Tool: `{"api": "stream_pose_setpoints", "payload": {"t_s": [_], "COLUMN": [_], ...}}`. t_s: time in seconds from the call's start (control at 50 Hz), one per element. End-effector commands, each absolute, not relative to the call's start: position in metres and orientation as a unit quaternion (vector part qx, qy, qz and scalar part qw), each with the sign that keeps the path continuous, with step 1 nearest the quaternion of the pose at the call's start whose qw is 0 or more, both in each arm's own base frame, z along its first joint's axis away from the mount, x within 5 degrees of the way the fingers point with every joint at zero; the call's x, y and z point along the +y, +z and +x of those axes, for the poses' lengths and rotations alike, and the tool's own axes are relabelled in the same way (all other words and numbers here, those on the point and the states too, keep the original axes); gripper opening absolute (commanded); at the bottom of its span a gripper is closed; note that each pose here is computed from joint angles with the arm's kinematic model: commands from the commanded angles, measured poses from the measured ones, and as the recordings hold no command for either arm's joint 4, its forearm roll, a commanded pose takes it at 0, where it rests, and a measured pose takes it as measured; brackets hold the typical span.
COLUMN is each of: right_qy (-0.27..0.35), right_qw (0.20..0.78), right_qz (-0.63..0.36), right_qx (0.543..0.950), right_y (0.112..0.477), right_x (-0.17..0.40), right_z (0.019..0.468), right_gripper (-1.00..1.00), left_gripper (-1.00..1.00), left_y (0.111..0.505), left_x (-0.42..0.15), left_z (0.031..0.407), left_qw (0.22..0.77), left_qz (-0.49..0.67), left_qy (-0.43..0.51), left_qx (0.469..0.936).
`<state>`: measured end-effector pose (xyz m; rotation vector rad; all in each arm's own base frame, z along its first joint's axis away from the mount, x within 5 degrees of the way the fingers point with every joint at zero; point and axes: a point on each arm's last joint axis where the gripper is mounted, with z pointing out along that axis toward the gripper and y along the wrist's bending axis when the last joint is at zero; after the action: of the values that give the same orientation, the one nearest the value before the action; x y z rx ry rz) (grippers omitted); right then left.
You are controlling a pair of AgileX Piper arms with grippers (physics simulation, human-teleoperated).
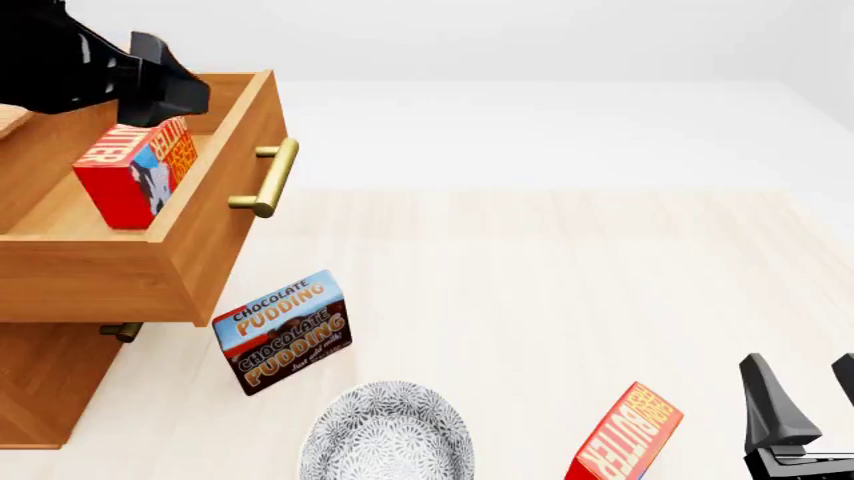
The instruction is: Put the butter at the front in the top drawer of the cabinet and close it.
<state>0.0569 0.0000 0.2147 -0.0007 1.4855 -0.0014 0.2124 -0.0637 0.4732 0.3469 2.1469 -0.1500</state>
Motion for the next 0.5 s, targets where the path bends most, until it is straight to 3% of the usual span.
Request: {"api": "stream_pose_setpoints", "payload": {"t_s": [0.02, 0.5], "right_qy": [-0.001, 0.0], "right_qw": [0.737, 0.737], "right_qz": [0.0, 0.0], "right_qx": [0.676, 0.676], "right_y": [0.214, 0.214], "right_x": [0.0, 0.0], "right_z": [0.057, 0.057], "right_gripper": [1.0, 1.0], "left_gripper": [1.0, 1.0], "left_y": [0.472, 0.451], "left_x": [-0.088, -0.135], "left_z": [0.231, 0.266], "left_qw": [0.461, 0.451], "left_qz": [0.17, 0.194], "left_qy": [-0.079, -0.115], "left_qx": [0.867, 0.864]}}
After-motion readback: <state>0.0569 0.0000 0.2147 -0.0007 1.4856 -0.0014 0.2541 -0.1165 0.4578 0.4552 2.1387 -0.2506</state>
